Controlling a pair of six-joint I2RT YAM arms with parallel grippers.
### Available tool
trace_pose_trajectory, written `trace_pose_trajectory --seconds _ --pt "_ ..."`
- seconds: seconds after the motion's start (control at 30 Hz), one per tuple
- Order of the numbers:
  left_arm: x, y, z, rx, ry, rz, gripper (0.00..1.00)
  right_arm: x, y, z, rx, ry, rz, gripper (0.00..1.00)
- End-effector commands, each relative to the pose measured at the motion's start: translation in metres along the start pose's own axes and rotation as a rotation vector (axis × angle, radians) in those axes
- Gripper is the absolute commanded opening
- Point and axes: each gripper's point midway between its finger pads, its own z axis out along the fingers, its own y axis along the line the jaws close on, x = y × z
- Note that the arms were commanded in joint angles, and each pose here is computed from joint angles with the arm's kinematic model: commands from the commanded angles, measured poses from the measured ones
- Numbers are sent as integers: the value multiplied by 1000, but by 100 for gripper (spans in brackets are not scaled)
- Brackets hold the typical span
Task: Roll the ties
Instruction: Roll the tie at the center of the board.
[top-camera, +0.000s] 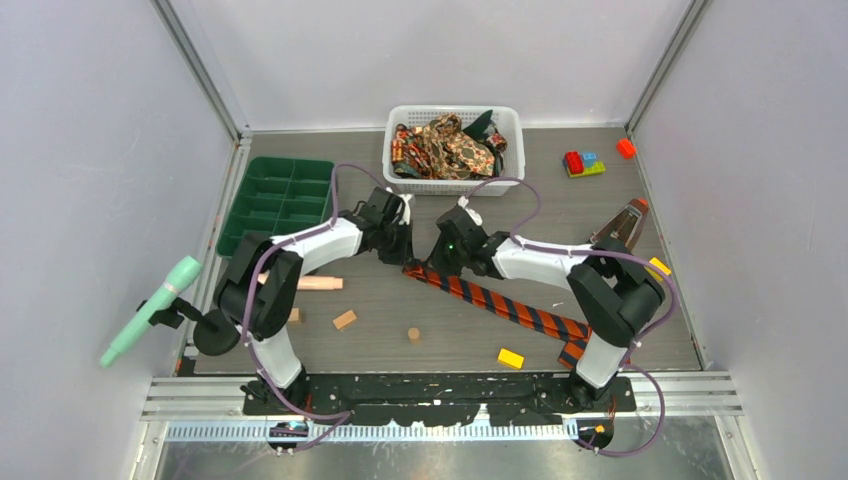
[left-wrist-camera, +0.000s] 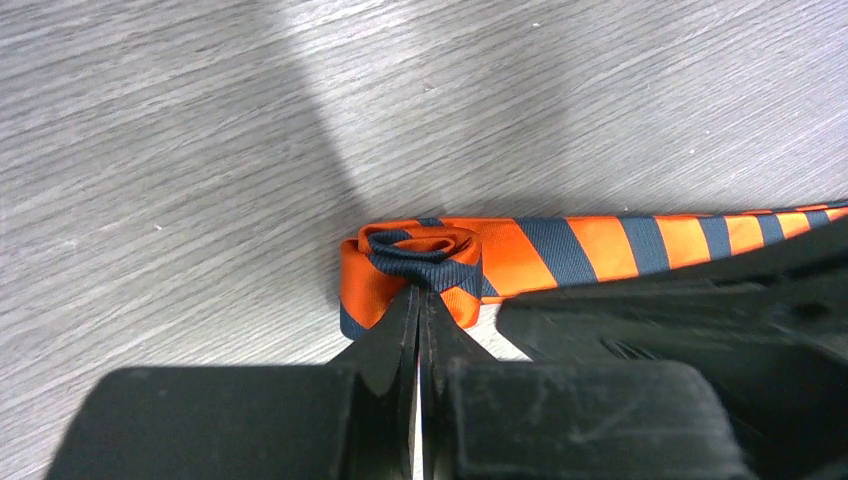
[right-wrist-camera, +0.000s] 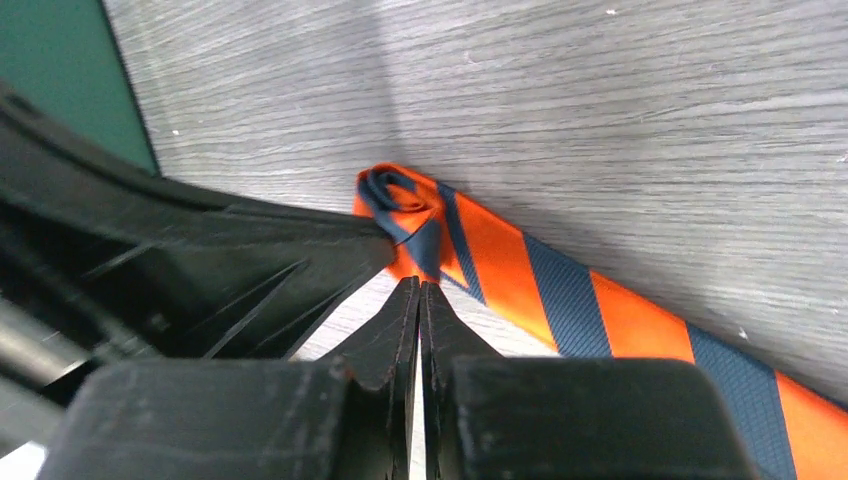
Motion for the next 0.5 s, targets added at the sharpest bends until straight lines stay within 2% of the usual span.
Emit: trace_pose_trajectory --seconds 0.0,0.2,0.47 --pt "-6 -5 3 7 0 26 0 -15 14 -26 -33 -72 -24 9" --pt "-2 -5 8 -1 18 32 0 -18 21 -34 -58 -77 -45 9" --pt "-2 -5 6 -4 14 29 0 -11 13 -12 -29 -45 -43 9"
